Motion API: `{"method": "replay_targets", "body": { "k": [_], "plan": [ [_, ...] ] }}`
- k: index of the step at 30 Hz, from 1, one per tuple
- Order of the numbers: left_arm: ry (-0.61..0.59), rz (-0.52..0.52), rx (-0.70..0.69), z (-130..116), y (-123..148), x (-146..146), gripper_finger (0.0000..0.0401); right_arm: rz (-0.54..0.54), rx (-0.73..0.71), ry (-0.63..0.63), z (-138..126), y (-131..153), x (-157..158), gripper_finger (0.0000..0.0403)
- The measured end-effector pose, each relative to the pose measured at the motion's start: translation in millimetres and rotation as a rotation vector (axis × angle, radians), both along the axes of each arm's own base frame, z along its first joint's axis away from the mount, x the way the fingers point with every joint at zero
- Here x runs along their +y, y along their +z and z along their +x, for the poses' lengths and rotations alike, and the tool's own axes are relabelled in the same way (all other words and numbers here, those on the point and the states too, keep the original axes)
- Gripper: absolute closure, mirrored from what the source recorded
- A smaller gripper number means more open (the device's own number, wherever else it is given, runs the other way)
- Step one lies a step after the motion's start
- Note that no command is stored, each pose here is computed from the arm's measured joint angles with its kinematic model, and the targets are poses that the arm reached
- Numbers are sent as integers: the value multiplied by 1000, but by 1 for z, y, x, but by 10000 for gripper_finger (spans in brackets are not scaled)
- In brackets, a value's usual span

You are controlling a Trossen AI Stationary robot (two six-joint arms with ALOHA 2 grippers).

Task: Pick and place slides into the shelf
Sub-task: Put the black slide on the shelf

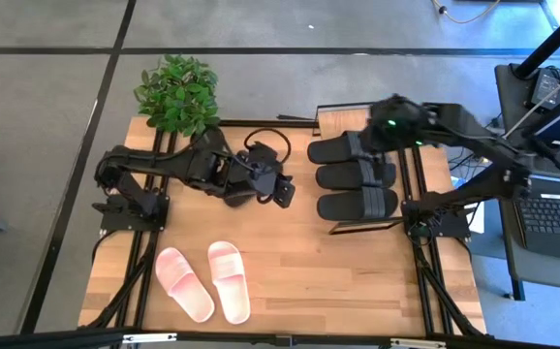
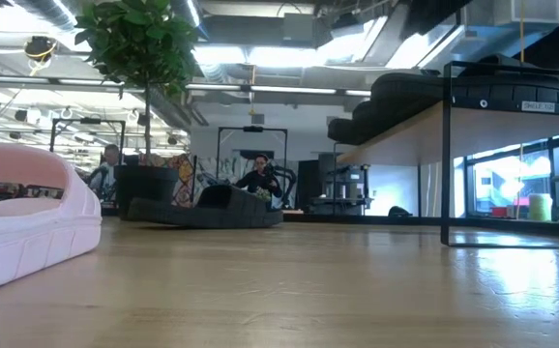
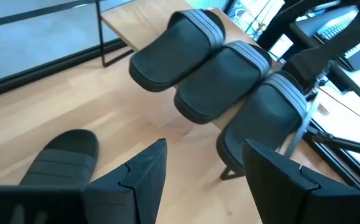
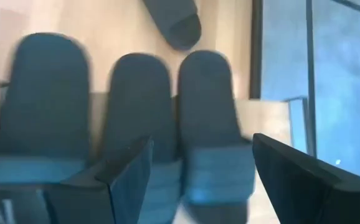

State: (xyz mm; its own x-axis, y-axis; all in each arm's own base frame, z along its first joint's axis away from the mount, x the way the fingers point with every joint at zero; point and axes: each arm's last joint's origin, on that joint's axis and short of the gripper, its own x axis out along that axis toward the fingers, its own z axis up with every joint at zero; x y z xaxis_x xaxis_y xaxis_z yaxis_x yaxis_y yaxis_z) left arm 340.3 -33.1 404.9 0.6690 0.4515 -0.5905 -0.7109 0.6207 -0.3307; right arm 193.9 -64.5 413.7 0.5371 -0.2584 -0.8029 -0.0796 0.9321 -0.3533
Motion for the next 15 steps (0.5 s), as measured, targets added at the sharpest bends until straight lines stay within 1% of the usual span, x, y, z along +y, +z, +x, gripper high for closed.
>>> {"method": "replay_targets", "body": {
  "k": [2, 5, 8, 12, 15],
  "plan": [
    [14, 0, 0, 0, 0, 5, 202, -4, 20, -9, 11, -6, -11, 128],
    [27, -5, 13, 0, -1, 11, 202, 37, 40, -20, 20, -15, -29, 128],
    [40, -6, 41, -1, -3, 17, 202, 77, 70, -44, 27, -25, -44, 128],
    [58, -3, 69, -3, -4, 23, 202, 103, 92, -83, 33, -34, -61, 128],
    [66, 0, 80, -3, -5, 27, 202, 120, 104, -79, 36, -40, -69, 128]
  ]
}}
